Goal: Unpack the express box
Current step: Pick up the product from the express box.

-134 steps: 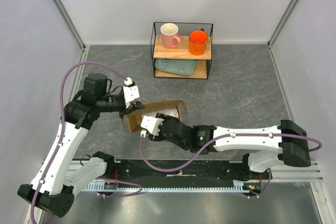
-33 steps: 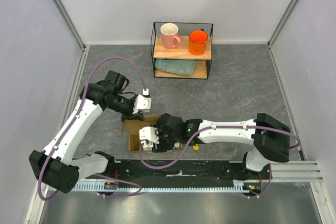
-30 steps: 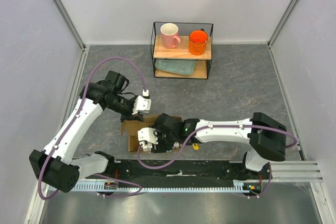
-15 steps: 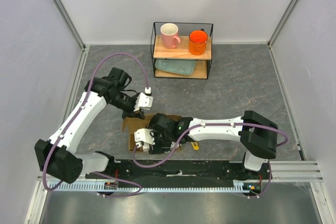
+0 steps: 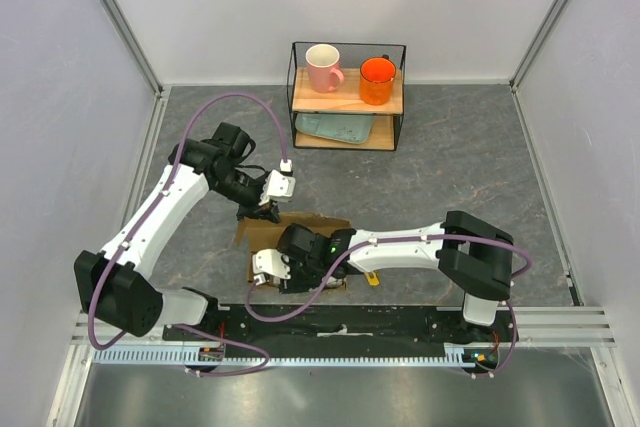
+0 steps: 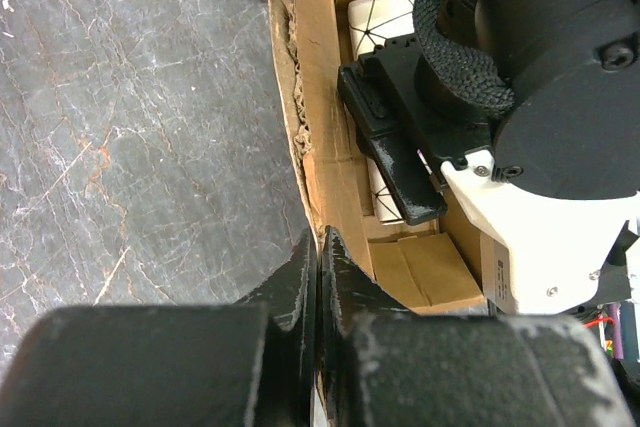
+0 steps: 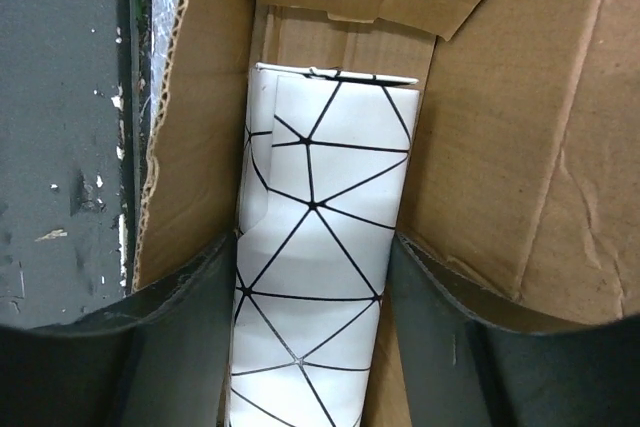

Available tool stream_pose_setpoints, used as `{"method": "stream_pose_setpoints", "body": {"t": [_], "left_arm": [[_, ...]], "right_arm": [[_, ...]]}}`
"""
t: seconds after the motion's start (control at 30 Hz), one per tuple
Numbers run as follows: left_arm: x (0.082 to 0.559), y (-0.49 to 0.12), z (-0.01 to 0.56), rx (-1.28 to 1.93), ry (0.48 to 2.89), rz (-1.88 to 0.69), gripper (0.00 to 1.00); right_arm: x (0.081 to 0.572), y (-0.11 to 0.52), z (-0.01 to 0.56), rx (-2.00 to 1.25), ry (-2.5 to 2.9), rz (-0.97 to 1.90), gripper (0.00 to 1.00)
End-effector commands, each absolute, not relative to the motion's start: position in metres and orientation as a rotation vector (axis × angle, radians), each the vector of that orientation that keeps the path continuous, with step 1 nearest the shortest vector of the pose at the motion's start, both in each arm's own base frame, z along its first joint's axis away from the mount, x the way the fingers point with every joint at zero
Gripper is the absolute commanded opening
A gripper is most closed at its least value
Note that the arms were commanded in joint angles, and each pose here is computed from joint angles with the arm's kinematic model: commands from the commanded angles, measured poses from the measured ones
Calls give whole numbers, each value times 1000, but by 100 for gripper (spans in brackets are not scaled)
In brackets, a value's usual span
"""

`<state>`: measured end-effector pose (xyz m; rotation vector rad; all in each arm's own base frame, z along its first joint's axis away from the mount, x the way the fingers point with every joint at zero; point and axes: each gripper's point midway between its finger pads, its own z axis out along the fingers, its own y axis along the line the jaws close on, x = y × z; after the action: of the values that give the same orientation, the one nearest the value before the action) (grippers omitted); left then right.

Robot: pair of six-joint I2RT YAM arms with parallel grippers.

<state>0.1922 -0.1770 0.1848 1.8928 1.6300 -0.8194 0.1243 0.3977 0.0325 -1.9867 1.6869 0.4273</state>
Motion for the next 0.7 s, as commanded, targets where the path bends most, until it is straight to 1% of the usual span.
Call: {"method": "stream_pose_setpoints", "body": {"t": [0.0,0.1,0.2,0.33,0.53,0.67], "left_arm": [[192,-189,208,1879,1493,-830,2],[192,-187,208,1884,1475,-795,2],[193,-185,202,1886,1486,-777,2],[200,-185,198,1867,1505,-749,2],[224,-186,190,1800,1570,-656,2],[235,-182,182,1762,1637,-602,2]], "right_arm": [[111,374,1,-2070,1798,382,52],[115,381,13,-2035,1782,396,34],[124,390,34,-1974,1748,389,26],[138,399,72,-1881,1683,369,26],[169,405,156,-1677,1560,275,25],[176,400,208,-1549,1506,279,27]]}}
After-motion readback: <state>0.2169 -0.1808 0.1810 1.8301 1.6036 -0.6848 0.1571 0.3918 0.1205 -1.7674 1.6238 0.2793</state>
